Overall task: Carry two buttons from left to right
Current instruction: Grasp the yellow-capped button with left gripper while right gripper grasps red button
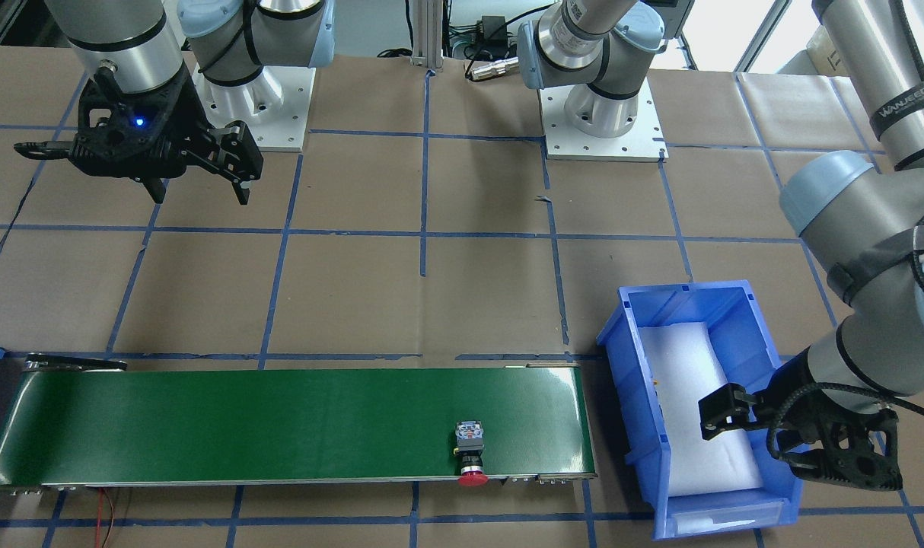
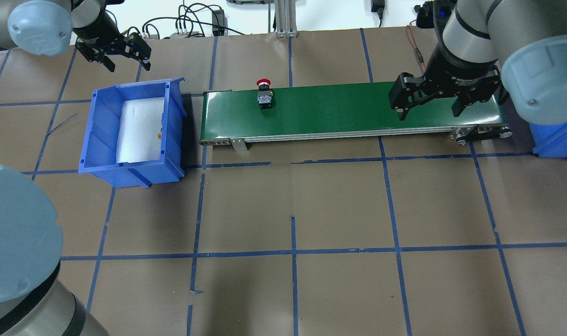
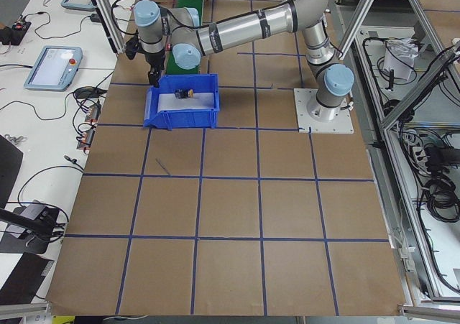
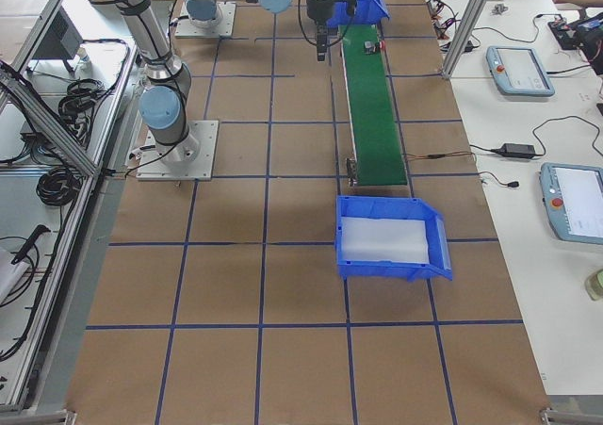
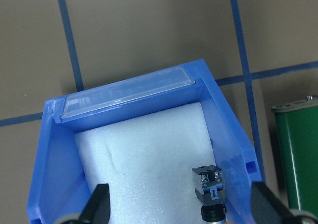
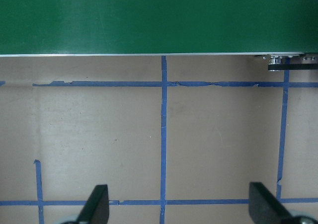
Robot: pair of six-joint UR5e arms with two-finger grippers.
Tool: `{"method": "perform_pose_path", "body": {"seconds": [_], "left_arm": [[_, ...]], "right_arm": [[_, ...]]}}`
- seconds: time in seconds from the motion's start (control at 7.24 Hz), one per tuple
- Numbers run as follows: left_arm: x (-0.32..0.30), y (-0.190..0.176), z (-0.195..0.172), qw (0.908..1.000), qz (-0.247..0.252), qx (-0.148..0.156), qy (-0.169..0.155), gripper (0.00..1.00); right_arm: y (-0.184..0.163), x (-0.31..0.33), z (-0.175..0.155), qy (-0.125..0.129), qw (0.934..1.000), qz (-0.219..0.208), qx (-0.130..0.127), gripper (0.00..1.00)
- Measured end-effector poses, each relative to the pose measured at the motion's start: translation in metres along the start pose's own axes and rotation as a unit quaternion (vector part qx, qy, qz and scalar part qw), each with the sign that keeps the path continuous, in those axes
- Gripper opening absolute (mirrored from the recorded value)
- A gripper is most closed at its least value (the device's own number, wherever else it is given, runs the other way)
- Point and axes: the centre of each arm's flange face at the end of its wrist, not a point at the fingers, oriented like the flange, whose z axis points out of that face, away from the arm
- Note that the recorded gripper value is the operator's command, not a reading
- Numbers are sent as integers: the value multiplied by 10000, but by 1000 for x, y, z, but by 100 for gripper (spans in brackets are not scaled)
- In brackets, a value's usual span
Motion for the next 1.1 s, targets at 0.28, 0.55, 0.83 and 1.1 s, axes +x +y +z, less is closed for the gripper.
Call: {"method": "perform_pose_path", "body": {"seconds": [0.28,0.55,0.83,1.1], "left_arm": [[5,3,-5,9999,-90,-47,11,100],[8,3,-5,9999,-93,-41,28,100],[4,4,-9,9994,-357,4,1,100],[0,4,-13,9907,-1357,69,-11,100]], "right_arm": [[0,-1,0,-1,10000,23,19,100],[0,-1,0,-1,10000,24,22,100],[-1,-1,2,-14,10000,22,-7,100],[-3,-1,6,-51,10000,19,-41,100]]}}
